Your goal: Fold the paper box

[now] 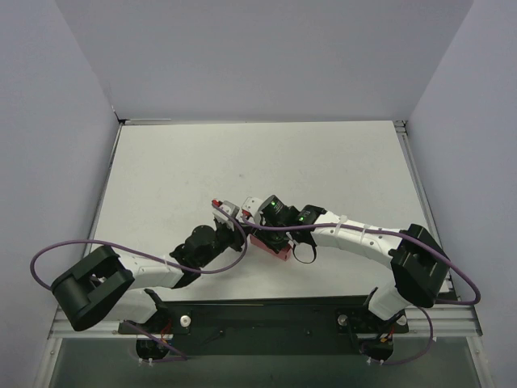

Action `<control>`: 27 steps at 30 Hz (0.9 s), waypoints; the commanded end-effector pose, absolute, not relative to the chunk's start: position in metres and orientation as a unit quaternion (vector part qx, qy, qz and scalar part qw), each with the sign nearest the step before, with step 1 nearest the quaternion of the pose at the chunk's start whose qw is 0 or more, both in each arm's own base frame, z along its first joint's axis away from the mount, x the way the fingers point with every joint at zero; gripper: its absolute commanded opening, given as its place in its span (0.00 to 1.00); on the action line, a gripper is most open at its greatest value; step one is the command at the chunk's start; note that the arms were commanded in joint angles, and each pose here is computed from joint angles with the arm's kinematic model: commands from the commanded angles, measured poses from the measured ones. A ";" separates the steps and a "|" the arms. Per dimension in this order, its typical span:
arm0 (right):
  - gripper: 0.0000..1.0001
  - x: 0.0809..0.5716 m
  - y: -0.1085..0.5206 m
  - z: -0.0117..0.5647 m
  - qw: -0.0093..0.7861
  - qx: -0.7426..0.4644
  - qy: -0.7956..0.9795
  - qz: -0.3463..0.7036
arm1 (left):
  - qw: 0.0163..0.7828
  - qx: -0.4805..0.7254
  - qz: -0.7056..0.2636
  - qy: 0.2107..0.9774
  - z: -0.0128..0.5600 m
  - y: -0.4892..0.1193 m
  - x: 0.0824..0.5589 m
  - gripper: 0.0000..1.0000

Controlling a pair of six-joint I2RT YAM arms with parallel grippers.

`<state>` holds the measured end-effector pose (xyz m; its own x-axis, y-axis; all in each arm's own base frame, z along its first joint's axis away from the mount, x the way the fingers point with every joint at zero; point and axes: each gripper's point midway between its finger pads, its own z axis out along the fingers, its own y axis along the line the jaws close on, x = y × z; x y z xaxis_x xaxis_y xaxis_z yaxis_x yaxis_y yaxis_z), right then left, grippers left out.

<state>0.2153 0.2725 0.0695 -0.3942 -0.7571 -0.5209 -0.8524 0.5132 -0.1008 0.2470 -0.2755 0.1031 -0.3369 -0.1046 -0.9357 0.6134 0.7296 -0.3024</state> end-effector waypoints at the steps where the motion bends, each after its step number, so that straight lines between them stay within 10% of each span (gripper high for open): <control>1: 0.23 0.218 0.272 0.071 0.268 -0.477 0.832 0.091 | 0.503 0.177 -0.288 0.796 0.057 -0.262 0.231 0.00; 27: 0.27 0.230 0.264 0.088 0.301 -0.424 0.850 0.079 | 0.497 0.205 -0.156 0.828 0.023 -0.237 0.223 0.00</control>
<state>0.2159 0.2737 0.0700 -0.4029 -0.7477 -0.5278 -0.8462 0.5241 -0.0965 0.2453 -0.2715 0.1002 -0.2909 -0.1202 -0.9492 0.5144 0.8169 -0.2611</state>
